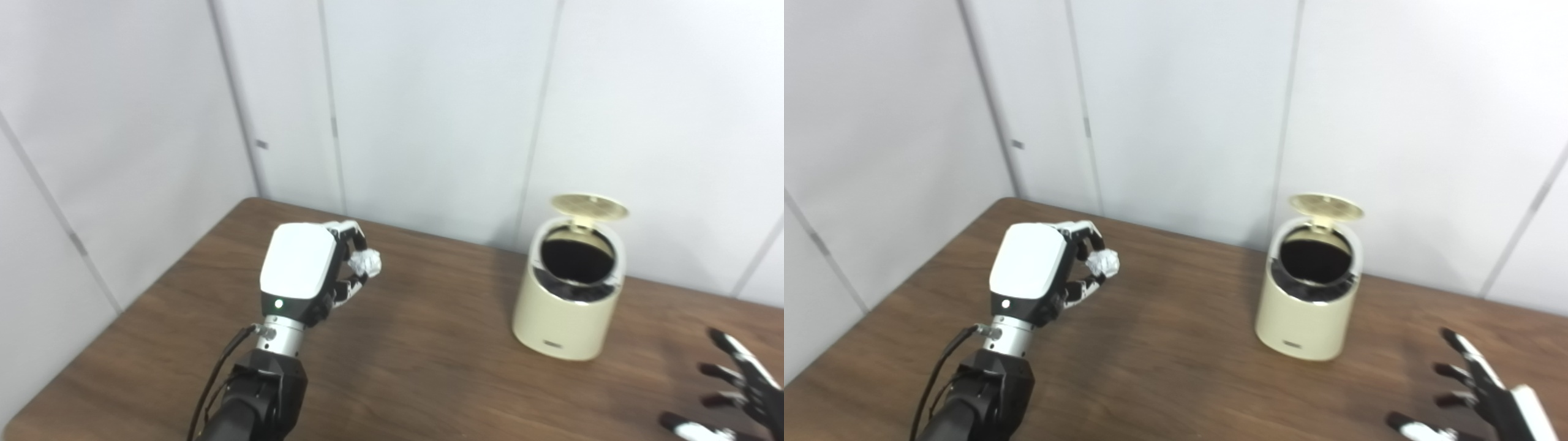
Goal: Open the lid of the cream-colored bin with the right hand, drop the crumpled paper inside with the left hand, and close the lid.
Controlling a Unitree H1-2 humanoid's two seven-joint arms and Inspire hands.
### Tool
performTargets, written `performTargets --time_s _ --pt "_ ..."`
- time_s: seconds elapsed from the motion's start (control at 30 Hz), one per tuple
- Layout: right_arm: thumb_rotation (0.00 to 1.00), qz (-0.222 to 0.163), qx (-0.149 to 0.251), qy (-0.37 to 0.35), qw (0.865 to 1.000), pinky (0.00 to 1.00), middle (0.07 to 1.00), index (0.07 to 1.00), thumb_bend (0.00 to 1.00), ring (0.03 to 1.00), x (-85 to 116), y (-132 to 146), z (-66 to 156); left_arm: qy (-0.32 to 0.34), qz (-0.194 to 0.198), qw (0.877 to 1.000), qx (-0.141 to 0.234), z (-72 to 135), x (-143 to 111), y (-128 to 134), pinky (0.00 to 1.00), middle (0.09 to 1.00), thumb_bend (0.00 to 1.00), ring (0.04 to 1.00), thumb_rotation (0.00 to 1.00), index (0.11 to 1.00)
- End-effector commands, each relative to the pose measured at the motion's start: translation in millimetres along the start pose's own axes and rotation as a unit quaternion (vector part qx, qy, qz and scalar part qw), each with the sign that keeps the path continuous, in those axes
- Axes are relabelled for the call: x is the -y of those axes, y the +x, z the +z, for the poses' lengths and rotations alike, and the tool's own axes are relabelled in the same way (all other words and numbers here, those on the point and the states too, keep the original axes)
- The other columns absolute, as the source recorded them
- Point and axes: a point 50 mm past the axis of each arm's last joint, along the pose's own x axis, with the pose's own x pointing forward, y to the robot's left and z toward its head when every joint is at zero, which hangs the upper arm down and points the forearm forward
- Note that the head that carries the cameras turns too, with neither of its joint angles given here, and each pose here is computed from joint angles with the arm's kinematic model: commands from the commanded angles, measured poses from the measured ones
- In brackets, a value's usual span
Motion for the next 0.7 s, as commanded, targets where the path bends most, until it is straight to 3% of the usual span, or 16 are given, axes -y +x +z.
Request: performTargets --time_s 0.0,0.17,0.43,0.67 --pt "0.15 -0.017 0.050 -0.004 0.999 0.66 0.954 0.925 0.65 0.815 6.0 9.3 22.7 -0.014 0.049 0.998 0.029 13.8 -13.3 18.9 0.24 0.412 0.52 0.333 0.00 0.516" --pt "0.04 -0.019 0.059 -0.010 0.998 0.68 0.939 0.919 0.66 0.813 0.8 13.4 23.2 -0.056 0.063 0.995 0.047 39.9 -6.9 35.7 0.22 0.404 0.52 0.308 0.00 0.511" --pt "0.22 -0.018 0.060 -0.022 0.998 0.68 0.943 0.914 0.71 0.824 -4.3 17.3 17.4 -0.103 0.079 0.988 0.079 77.6 2.5 58.4 0.22 0.441 0.52 0.319 0.00 0.508" --pt "0.25 -0.018 0.062 -0.024 0.998 0.68 0.939 0.910 0.71 0.819 -8.4 18.5 14.8 -0.135 0.090 0.982 0.101 104.9 7.1 74.4 0.23 0.425 0.52 0.319 0.00 0.516"
